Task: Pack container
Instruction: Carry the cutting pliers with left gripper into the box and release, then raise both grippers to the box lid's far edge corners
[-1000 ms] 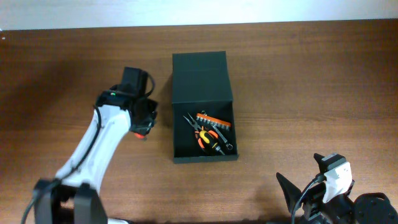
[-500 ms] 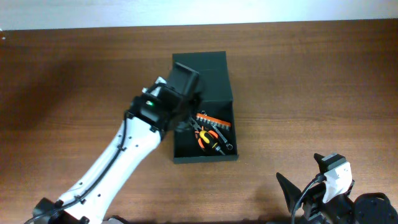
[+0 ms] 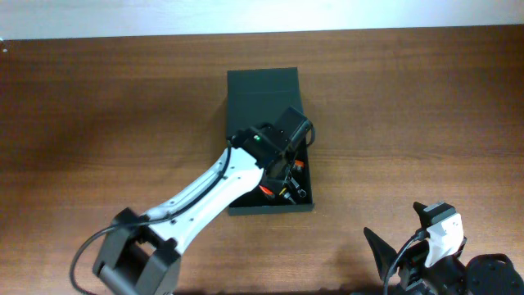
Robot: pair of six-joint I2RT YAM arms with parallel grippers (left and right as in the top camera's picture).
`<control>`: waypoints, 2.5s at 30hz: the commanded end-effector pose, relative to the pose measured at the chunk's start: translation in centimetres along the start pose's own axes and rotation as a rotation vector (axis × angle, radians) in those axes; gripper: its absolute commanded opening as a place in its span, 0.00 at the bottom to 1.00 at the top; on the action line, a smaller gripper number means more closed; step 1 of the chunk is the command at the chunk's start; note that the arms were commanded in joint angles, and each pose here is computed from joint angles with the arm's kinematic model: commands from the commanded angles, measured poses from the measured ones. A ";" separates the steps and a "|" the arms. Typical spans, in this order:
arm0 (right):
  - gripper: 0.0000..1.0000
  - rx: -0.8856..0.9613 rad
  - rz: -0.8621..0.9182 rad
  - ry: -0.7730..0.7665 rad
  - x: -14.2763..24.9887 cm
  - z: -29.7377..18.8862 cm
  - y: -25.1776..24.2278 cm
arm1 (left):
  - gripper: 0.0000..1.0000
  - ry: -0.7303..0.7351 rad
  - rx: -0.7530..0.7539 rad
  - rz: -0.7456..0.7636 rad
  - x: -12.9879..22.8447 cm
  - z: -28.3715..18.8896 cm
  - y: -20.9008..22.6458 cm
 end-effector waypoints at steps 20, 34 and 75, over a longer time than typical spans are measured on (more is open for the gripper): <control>0.99 0.019 0.014 -0.010 0.0 -0.1 -0.2 | 0.38 -0.073 -0.099 -0.087 -1.2 5.9 0.0; 0.99 0.019 0.014 -0.010 0.0 -0.1 -0.2 | 0.99 -0.096 0.179 0.243 -1.8 -4.1 -2.4; 0.99 -0.122 0.040 -0.074 -1.3 -0.2 1.3 | 0.99 -0.256 0.240 1.086 -6.0 -19.4 6.7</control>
Point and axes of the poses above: each gripper's point midway between its finger pads, its own z axis out along the fingers, its own y axis along the line the jaws close on, x = y × z, the point moved 6 cm from there along -z, back along the fingers, and after that the axes turned 7 degrees about -z, right-handed, at the moved point
